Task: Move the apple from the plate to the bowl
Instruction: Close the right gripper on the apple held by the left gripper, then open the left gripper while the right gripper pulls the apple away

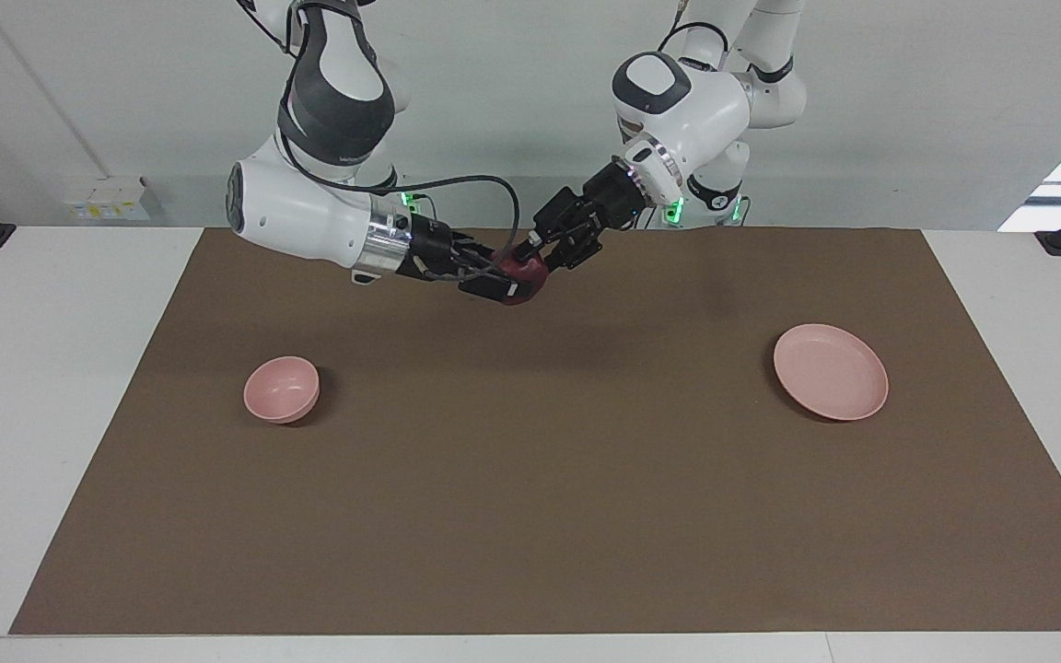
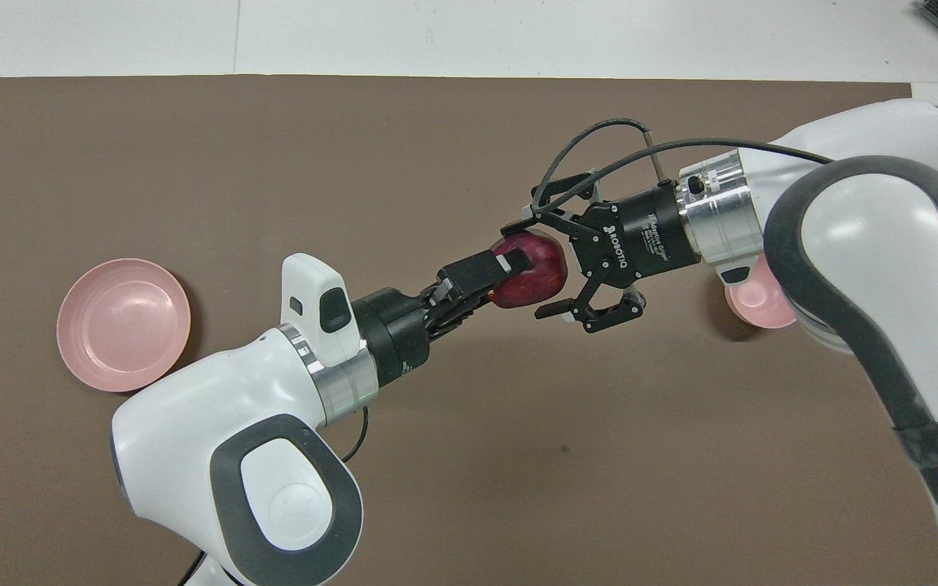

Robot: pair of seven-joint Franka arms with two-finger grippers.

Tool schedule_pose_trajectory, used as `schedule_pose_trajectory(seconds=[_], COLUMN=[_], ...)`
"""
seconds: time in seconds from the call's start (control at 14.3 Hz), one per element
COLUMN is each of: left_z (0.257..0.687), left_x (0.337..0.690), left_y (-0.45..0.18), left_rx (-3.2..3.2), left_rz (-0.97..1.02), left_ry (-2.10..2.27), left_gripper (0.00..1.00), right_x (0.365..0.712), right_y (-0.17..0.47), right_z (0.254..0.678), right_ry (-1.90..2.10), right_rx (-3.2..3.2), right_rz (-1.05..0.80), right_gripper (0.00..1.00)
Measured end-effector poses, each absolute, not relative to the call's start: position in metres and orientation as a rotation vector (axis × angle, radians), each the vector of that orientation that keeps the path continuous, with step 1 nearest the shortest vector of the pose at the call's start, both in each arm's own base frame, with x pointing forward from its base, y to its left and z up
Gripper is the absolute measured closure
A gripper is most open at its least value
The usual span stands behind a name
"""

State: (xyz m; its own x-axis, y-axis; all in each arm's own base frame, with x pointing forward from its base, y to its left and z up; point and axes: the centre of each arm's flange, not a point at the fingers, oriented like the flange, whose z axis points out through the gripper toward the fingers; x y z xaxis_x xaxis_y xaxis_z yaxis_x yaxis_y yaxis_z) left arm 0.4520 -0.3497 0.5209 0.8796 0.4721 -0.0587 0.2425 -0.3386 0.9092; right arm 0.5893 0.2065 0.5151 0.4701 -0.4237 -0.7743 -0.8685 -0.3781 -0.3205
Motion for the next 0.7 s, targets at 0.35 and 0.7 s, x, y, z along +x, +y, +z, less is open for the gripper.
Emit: schedule_pose_trajectory(seconds=[0.35,0.7], left_z=[0.5203,0.5204], left_x=[0.4514,0.4513], left_y=[-0.3501,-0.3503], left_rx=[1.936,1.936], left_rz=[0.258,0.258], left_ry=[0.526,0.526], left_gripper=[0.35,0.35], right_x=[0.5898,0.5898], right_y=[0.2061,0.2057], right_z=[0.5159,0.516], right_ry=[1.074,1.074], right_rx=[-1.983,-1.983], right_rz=[0.765,0.766], right_gripper=[0.19,0.19])
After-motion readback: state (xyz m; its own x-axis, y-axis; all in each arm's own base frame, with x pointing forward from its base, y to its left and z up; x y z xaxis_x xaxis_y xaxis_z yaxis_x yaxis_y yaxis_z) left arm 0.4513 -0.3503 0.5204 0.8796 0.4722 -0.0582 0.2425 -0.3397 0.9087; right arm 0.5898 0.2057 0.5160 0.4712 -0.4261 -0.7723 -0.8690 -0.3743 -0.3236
